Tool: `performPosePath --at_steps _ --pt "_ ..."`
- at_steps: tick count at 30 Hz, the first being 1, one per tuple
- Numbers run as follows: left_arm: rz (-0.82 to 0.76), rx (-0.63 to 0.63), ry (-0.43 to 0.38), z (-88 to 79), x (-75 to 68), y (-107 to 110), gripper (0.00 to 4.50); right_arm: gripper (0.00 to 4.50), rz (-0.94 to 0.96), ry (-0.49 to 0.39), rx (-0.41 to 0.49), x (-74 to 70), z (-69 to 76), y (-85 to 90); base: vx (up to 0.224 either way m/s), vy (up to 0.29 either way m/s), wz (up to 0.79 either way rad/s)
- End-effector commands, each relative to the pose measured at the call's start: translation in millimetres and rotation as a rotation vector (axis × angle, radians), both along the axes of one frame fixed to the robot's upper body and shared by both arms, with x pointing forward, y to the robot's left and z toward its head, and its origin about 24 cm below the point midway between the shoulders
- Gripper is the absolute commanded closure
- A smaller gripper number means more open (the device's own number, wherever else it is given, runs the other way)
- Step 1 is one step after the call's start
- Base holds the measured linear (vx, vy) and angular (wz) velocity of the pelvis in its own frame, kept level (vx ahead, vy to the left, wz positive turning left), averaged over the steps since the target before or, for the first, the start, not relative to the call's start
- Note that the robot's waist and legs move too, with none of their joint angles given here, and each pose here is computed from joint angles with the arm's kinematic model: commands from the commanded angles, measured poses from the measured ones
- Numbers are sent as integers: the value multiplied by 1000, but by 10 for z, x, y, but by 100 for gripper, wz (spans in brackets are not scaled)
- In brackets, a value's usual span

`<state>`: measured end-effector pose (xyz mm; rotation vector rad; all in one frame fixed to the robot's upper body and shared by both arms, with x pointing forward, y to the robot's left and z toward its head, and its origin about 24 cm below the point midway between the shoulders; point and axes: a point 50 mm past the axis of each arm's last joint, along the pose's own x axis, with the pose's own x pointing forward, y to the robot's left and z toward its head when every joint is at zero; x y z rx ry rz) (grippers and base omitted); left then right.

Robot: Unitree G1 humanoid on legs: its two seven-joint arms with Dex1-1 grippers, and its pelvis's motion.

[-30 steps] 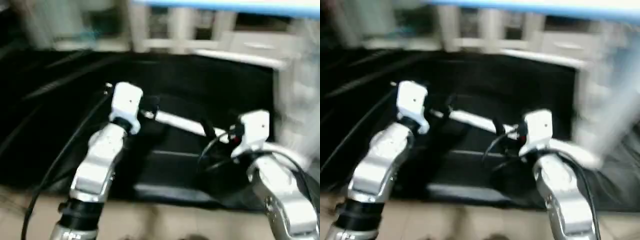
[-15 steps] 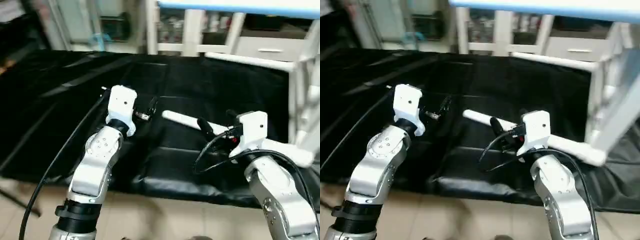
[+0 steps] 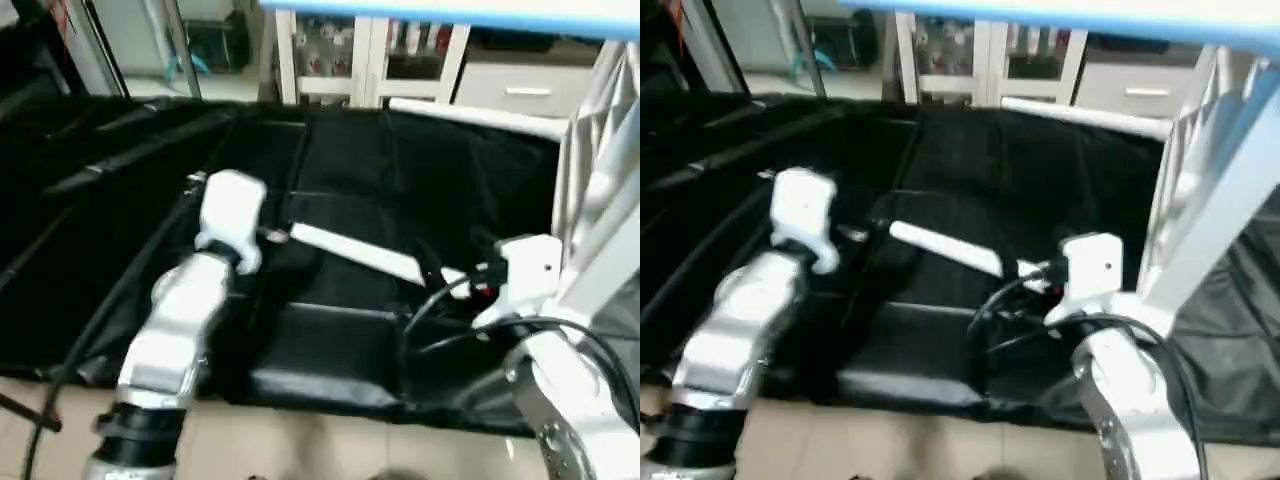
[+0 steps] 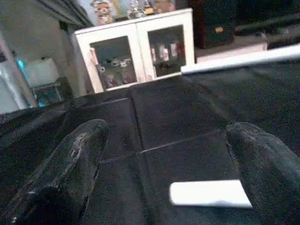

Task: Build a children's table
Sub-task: Flip table

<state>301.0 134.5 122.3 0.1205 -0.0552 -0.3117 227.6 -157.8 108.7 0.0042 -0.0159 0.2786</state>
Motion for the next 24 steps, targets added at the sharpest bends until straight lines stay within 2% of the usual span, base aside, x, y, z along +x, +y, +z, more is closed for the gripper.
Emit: performPosePath --at_steps 1,7,9,12,17,19,23,24 --pt "-22 1 7 -16 -31 -30 1 0 12 15 0 -25 -16 11 -50 -185 -5" --pt "-47 10 -19 26 -3 -13 1 0 47 7 -14 -35 5 39 -71 -36 1" --pt "-119 57 -68 87 -5 -44 1 0 66 -1 -28 -33 15 42 -94 100 12" --pt "-192 80 -86 115 -23 -86 1 0 70 -6 -33 -29 20 35 -78 110 15" --pt "-394 258 -182 216 -18 -178 1 0 66 -22 -54 39 35 -28 -22 34 4" --pt "-396 267 -190 228 -7 -173 1 0 66 -25 -56 47 39 -34 0 0 0" --pt "-404 380 -290 343 87 -181 1 0 66 -35 -68 96 50 -59 0 0 0" --pt "-404 380 -290 343 87 -181 1 0 66 -35 -68 96 50 -59 3 -51 2"
